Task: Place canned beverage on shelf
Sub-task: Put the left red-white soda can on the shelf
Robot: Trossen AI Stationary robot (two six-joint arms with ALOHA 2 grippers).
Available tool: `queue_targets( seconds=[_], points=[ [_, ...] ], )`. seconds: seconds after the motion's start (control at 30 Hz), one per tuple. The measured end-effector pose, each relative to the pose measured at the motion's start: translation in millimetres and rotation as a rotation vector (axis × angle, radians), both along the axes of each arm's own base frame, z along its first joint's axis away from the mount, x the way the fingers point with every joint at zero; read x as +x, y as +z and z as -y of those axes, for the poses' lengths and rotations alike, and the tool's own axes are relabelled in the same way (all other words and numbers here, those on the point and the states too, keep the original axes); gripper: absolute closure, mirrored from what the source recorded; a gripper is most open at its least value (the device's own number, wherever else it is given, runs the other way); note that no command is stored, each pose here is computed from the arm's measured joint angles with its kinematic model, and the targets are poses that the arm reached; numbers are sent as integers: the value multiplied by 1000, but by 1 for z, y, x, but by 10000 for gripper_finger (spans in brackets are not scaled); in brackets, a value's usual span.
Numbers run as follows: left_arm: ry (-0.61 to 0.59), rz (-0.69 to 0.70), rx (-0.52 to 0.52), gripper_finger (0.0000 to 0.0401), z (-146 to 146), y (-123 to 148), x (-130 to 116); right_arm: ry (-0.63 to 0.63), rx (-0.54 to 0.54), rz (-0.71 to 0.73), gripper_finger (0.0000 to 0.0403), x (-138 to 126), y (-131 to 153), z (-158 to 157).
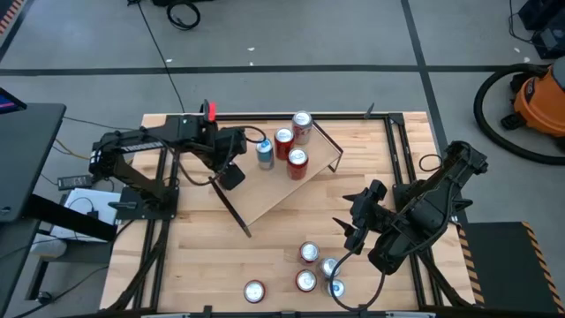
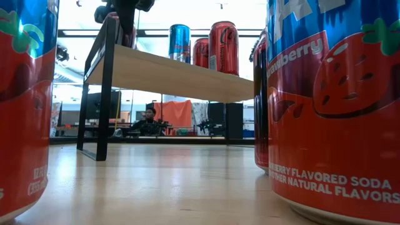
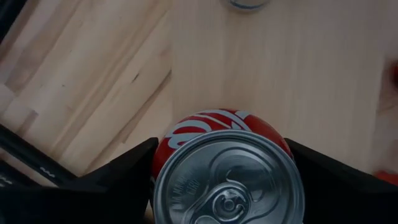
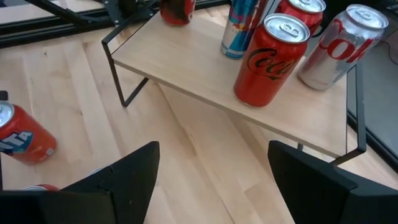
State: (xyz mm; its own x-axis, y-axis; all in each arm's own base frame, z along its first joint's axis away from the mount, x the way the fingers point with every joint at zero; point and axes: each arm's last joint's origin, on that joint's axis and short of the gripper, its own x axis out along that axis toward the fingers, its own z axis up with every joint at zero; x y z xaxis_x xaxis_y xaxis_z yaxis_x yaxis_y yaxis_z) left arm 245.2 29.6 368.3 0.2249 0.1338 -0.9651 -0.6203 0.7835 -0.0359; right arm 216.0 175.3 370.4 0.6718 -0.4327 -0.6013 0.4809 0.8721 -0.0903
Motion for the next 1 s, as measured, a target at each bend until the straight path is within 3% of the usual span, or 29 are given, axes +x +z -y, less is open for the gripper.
queue_targets(
  seconds=[0.23, 0.57, 1.0],
  points=[
    [-50, 6, 0, 83, 0, 0, 1, 0, 3, 1, 92, 0, 0, 0],
    [-60, 142, 72, 81, -4, 2, 19, 4, -3, -3, 92, 0, 0, 0],
    [-86, 160, 108, 80, -10, -9, 40, 3, 12, 12, 92, 1, 0, -1]
  ],
)
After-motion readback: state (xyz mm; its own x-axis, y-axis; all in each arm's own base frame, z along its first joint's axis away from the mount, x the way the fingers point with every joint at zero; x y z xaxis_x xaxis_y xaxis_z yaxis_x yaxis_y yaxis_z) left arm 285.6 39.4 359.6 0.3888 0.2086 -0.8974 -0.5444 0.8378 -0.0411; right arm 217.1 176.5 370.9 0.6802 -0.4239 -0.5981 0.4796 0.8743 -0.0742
